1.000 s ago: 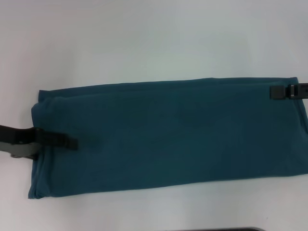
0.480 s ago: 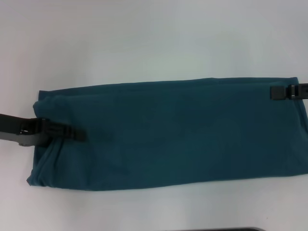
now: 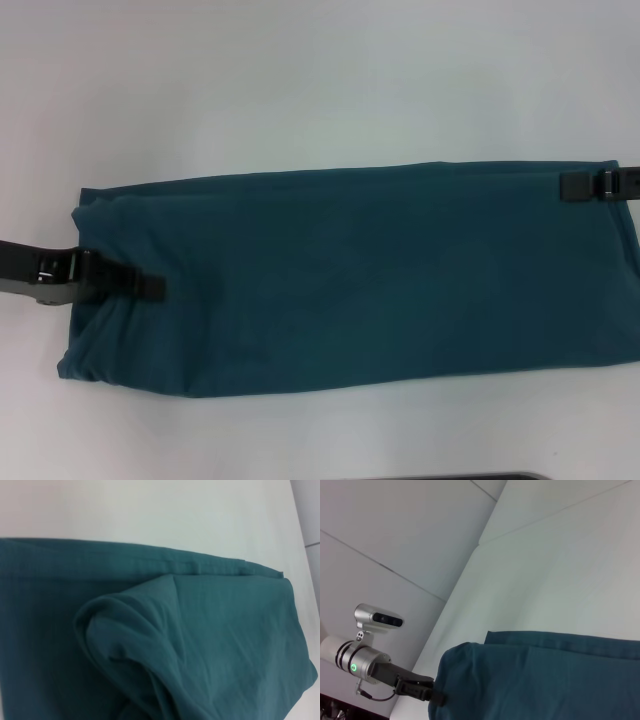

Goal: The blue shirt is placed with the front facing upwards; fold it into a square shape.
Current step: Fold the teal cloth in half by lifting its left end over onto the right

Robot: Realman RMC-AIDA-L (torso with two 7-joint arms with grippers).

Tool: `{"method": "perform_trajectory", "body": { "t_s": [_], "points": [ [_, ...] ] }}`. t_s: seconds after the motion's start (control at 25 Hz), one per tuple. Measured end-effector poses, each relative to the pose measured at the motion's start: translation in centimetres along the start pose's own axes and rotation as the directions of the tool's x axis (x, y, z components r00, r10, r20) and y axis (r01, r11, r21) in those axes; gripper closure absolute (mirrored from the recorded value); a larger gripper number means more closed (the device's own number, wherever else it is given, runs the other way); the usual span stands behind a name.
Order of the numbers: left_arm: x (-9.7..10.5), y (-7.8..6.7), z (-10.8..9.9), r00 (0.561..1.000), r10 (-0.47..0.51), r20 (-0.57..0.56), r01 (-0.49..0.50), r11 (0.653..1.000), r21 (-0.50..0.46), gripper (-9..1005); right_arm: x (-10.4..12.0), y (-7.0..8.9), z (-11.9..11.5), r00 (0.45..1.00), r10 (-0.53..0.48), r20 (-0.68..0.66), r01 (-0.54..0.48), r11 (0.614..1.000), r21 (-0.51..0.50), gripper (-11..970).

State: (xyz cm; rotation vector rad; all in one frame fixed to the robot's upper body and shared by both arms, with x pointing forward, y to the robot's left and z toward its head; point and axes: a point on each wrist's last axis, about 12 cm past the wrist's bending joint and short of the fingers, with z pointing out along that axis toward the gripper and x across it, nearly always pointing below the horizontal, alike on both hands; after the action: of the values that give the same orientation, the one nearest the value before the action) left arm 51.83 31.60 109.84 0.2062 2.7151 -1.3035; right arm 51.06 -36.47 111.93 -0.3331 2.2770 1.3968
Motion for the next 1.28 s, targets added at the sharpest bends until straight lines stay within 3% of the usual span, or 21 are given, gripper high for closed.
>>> {"method": "perform_trajectory", "body": {
  "t_s": [0.12, 0.44, 1.28],
  "points": [
    [0.03, 0.0, 0.04, 1.0, -0.001, -0.002, 0.001, 1.0, 0.0, 539, -0.01, 0.01, 0.0, 1.0, 0.002, 0.0, -0.002, 1.0, -0.001, 64],
    [0.05, -0.03, 0.02, 1.0, -0.005, -0.004, 0.005, 1.0, 0.001, 938, -0.04, 0.03, 0.03, 1.0, 0.005, -0.003, -0.005, 1.0, 0.0, 64],
    [0.13, -0.06, 0.0, 1.0, -0.003, -0.006, 0.003, 1.0, 0.008, 939, -0.06, 0.0, 0.13, 1.0, 0.008, -0.004, -0.008, 1.0, -0.001, 65]
  ]
}}
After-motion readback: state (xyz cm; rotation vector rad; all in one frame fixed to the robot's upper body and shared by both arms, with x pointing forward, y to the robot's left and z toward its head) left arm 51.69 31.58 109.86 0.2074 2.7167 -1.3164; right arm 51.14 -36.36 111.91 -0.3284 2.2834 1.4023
